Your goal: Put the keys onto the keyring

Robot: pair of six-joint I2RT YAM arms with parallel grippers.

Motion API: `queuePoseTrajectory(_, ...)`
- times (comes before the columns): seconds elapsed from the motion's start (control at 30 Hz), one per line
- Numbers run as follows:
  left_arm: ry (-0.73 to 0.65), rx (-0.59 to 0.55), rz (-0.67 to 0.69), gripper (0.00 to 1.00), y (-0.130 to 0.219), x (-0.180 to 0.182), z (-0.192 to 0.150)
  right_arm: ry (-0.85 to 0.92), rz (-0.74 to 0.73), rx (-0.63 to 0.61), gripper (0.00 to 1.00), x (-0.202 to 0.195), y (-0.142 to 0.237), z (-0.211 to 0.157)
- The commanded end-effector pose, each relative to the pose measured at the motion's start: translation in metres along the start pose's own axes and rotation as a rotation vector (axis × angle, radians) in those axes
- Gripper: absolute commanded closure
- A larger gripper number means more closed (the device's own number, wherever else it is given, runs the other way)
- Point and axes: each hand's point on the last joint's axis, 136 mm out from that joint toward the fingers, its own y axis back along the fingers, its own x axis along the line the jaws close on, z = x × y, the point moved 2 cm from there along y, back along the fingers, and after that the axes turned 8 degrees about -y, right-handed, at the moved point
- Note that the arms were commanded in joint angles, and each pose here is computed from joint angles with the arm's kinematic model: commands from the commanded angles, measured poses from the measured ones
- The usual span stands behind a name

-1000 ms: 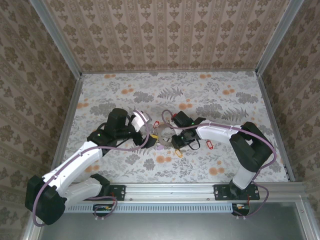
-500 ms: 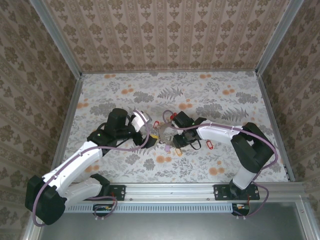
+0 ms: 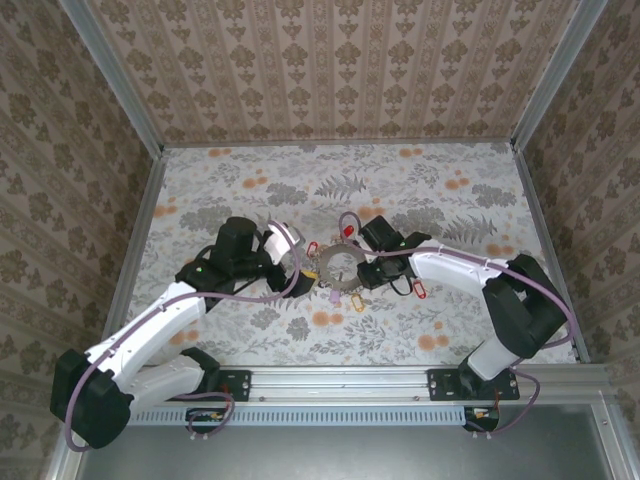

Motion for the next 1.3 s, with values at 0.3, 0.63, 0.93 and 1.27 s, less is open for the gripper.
queuePoseTrajectory(0.3, -0.025, -0.002, -0.020, 0.00, -0.002, -0.003, 0.003, -0.028, 0.018, 0.052, 0.69, 0.007, -0.016, -0.002)
queuePoseTrajectory(0.63, -0.022, 0.001, -0.021, 0.00, -0.003, -0.003, 0.003, -0.026, 0.021, 0.045, 0.67, 0.016, -0.015, 0.004)
queuePoseTrajectory(0.93, -0.026, 0.008, -0.030, 0.00, -0.005, -0.006, 0.002, -0.027, -0.054, 0.055, 0.72, 0.005, -0.023, -0.005)
queuePoseTrajectory(1.27, -0.026, 0.013, -0.029, 0.00, -0.006, -0.006, 0.002, -0.026, -0.139, 0.042, 0.78, -0.008, -0.022, -0.003)
